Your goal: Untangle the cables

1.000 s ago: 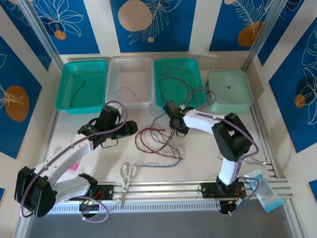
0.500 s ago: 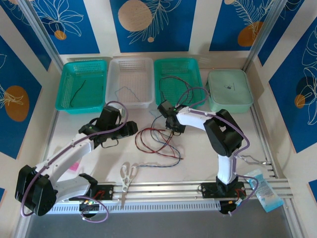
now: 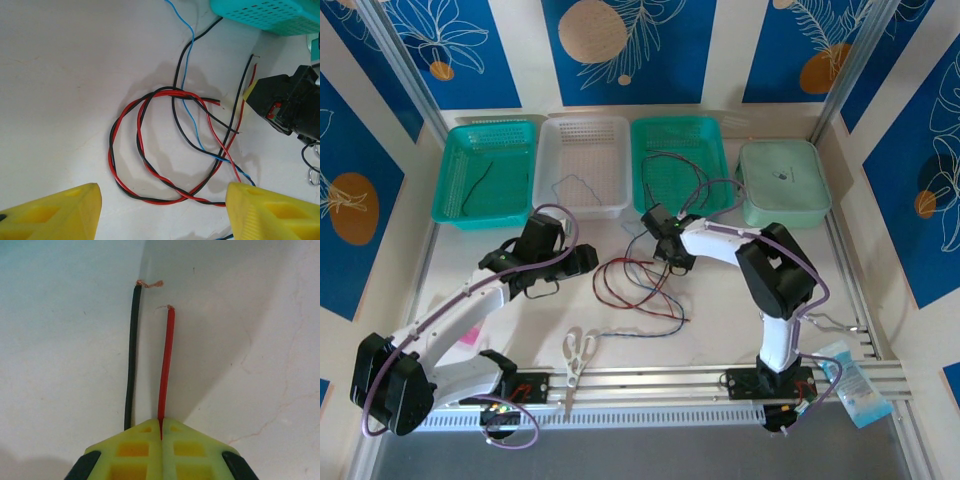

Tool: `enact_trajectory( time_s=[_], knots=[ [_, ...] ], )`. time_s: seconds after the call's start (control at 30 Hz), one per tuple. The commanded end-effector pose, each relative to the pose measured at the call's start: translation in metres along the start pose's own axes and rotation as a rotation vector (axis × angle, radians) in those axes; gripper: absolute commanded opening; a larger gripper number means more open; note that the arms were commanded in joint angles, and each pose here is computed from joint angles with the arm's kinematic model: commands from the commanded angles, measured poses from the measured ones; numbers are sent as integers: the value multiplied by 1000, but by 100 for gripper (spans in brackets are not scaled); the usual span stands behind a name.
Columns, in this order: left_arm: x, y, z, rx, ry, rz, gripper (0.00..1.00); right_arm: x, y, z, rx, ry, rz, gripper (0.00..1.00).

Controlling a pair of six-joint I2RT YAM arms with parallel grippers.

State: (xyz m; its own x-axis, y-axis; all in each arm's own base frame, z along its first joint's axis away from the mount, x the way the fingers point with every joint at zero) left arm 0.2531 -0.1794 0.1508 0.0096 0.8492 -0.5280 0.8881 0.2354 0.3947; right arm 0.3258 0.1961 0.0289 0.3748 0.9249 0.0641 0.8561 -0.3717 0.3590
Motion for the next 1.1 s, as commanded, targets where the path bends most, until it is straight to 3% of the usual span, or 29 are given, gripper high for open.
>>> enact_trajectory(
  time_s=[0.0,0.47,0.83,1.07],
  knots=[
    [-7,1,-2,5,-12,24,67,-17,-7,-10,-22,-28,49,0],
    [-18,8,-5,0,-36,40,67,-56,4,-80,-212,5,167,0],
    [-47,28,-11,-3,-91,87,67,-33,66,-192,-541,319,57,0],
    [-70,44,-16,-9,-140,112,67,-15,104,-264,-669,495,-11,0]
  ],
)
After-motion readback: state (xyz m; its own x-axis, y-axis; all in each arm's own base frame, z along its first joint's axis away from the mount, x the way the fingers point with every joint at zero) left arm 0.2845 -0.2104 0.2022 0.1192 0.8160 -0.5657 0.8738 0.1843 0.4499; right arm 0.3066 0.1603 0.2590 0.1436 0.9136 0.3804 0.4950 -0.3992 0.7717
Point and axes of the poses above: each hand's point on the last joint's axis, 136 mm out from that joint toward the fingers, its own z axis out along the fingers, its own x axis along the line the jaws close on, y = z × x, the point moved 1 cm from there along -z, back along the fingers, and after that the axes turned 1 degree about -z, right-handed, at the moved point
